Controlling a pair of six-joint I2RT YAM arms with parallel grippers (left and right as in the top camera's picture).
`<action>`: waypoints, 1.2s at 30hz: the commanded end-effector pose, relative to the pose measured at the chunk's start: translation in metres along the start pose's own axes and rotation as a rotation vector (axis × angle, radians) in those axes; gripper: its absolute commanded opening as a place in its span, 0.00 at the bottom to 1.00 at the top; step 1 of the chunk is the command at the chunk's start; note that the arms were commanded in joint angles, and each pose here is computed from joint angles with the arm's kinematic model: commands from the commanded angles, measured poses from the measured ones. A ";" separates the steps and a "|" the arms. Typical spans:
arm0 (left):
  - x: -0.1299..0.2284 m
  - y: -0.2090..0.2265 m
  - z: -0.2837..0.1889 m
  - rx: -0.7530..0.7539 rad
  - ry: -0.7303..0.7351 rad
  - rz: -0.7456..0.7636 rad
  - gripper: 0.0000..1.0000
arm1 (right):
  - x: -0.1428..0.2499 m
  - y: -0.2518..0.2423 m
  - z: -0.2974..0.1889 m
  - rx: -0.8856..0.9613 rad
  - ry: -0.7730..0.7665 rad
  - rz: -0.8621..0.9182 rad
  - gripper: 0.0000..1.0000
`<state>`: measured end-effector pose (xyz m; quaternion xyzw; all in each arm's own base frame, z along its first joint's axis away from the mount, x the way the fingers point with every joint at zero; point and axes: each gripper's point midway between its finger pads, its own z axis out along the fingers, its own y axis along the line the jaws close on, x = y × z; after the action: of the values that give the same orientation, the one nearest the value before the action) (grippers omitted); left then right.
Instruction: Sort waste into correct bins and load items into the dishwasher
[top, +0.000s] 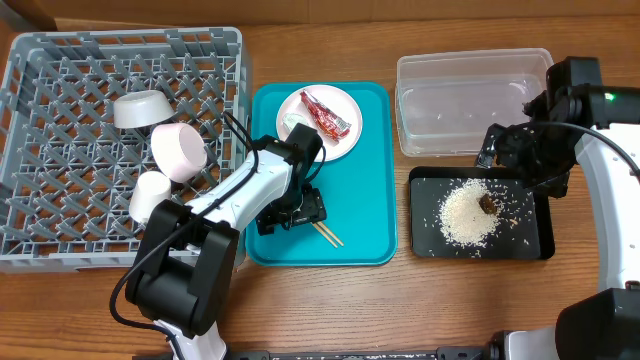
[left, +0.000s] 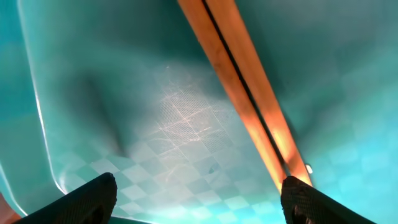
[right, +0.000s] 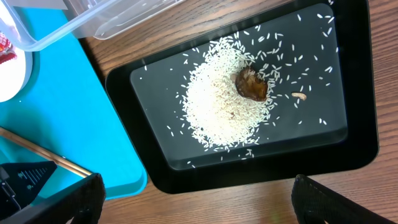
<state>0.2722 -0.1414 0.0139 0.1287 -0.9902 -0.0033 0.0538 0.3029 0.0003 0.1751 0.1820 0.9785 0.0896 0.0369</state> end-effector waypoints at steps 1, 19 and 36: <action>-0.008 -0.002 -0.002 -0.002 -0.017 0.023 0.86 | -0.005 0.004 -0.016 -0.013 -0.063 -0.017 0.98; -0.002 0.011 0.017 -0.047 -0.024 0.016 0.89 | -0.005 0.004 -0.016 -0.013 -0.063 -0.017 0.98; -0.018 0.000 -0.007 -0.003 -0.086 0.019 0.85 | -0.004 0.004 -0.016 -0.012 -0.060 -0.017 0.98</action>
<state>0.2731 -0.1350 0.0056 0.1245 -0.9912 -0.0161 0.0409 0.3028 0.0003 0.1750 0.1819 0.9786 0.0895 0.0363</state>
